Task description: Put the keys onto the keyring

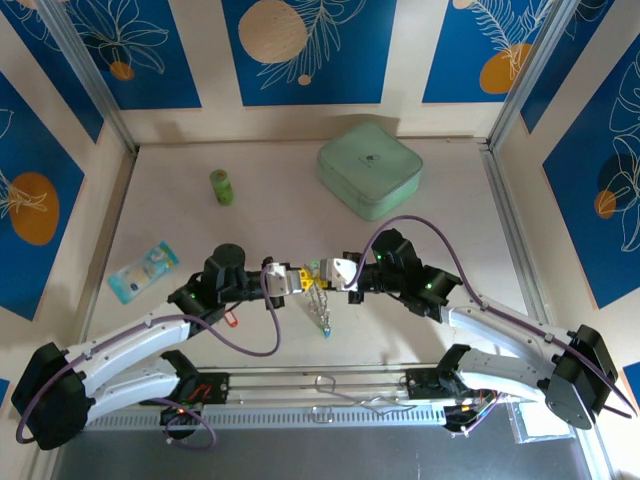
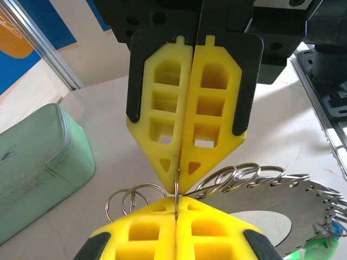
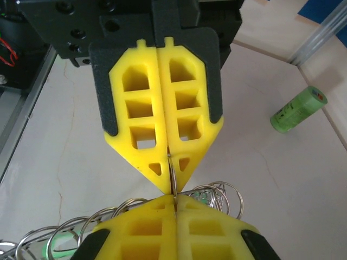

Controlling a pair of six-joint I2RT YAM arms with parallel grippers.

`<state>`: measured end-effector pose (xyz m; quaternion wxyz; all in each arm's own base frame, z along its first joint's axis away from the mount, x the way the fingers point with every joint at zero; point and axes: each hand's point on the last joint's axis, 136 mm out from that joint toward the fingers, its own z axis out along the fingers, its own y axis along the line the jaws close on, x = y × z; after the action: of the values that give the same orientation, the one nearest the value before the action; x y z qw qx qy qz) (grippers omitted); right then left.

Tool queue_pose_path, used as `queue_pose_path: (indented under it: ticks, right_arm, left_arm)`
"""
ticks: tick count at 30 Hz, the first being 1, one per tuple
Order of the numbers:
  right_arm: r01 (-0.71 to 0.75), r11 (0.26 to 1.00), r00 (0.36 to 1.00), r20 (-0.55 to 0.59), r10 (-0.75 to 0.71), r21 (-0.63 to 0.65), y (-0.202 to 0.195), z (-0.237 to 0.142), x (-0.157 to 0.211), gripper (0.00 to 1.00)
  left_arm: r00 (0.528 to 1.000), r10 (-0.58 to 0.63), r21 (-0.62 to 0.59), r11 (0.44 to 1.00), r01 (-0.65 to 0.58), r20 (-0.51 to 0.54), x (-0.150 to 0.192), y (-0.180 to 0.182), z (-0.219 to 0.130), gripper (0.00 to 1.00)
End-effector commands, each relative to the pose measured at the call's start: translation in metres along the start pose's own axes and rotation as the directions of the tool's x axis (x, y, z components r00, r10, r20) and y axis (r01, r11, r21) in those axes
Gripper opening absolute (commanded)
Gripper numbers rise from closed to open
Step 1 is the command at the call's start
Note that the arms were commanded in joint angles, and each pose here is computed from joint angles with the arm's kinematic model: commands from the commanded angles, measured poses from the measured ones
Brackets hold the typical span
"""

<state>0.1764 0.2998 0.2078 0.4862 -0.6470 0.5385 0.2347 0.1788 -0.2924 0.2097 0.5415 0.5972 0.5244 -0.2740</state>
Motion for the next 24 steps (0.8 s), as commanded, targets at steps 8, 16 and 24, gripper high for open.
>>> queue_pose_path:
  ticks: [8,16,24]
  right_arm:
    - [-0.006,0.996,0.996,0.084,0.013,-0.088,0.007,0.003,-0.026,0.0]
    - [-0.031,0.997,0.998,0.058,0.035,-0.065,0.004,0.001,-0.021,0.05]
    - [-0.409,0.897,0.907,0.183,0.38,0.166,-0.05,-0.056,-0.01,0.4]
  left_arm:
    - [0.994,0.009,0.019,1.0,-0.011,0.113,-0.034,0.004,0.0,0.12]
    - [0.994,0.016,-0.035,0.999,-0.012,0.11,-0.036,0.013,-0.003,0.0]
    - [0.967,-0.253,-0.316,0.915,0.252,0.039,-0.023,0.063,-0.019,0.0]
